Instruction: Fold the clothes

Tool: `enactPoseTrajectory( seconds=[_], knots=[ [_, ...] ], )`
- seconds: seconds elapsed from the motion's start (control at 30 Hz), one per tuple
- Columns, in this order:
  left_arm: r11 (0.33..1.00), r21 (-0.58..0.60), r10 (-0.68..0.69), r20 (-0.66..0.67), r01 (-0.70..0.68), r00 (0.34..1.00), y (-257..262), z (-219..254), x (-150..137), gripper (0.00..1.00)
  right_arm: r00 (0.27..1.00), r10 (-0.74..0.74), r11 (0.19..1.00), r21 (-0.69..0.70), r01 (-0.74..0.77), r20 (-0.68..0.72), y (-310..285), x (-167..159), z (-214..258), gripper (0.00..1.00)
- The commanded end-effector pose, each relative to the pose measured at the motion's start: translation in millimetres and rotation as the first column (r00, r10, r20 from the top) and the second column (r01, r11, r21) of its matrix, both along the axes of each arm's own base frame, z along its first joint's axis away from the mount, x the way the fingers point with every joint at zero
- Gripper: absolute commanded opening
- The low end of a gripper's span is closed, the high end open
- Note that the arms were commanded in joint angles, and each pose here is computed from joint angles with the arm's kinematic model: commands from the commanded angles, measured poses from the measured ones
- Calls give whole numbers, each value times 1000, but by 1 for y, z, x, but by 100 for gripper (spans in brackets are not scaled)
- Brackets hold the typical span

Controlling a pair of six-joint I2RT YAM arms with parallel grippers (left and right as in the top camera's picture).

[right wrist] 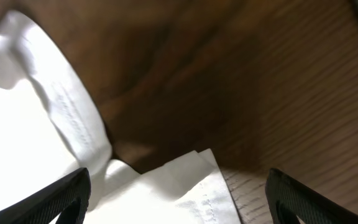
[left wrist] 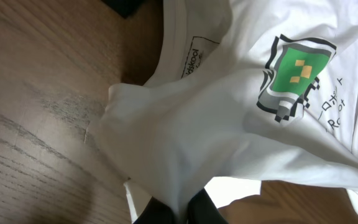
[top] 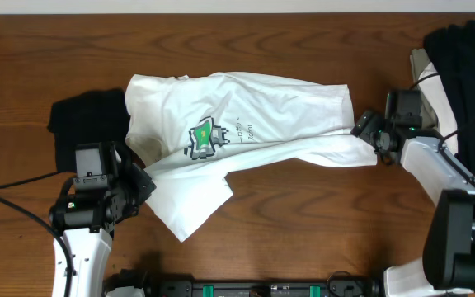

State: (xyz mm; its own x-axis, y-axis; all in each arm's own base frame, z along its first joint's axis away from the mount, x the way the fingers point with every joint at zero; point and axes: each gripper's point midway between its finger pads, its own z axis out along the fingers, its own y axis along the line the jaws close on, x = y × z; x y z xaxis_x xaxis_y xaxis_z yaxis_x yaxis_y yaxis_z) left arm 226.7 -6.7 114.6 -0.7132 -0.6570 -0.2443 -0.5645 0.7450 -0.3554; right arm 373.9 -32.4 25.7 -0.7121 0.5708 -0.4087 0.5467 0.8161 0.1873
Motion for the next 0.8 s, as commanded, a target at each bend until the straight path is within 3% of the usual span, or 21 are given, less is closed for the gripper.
enactPoseTrajectory(
  seconds=[0.0,0.1,0.27,0.37,0.47,0.63,0.77],
  knots=[
    [1000,20,5,7,-5,1000,5,3,3,6,1000,-27,999,29,28,-13,0,3,-9,88],
    [1000,20,5,7,-5,1000,5,3,3,6,999,-27,999,31,27,-20,0,5,-17,84],
    [1000,20,5,7,-5,1000,5,3,3,6,999,-26,999,32,27,-25,0,7,-22,66],
    [1000,20,5,8,-5,1000,5,3,3,6,1000,-27,999,32,27,-8,0,10,-21,65],
    [1000,20,5,8,-5,1000,5,3,3,6,1000,-28,999,32,27,9,-1,14,-19,57],
    [1000,20,5,8,-5,1000,5,3,3,6,999,-28,999,31,27,17,-1,16,-18,34],
    [1000,20,5,8,-5,1000,5,3,3,6,999,-27,999,31,27,16,-1,15,-18,9]
  ],
)
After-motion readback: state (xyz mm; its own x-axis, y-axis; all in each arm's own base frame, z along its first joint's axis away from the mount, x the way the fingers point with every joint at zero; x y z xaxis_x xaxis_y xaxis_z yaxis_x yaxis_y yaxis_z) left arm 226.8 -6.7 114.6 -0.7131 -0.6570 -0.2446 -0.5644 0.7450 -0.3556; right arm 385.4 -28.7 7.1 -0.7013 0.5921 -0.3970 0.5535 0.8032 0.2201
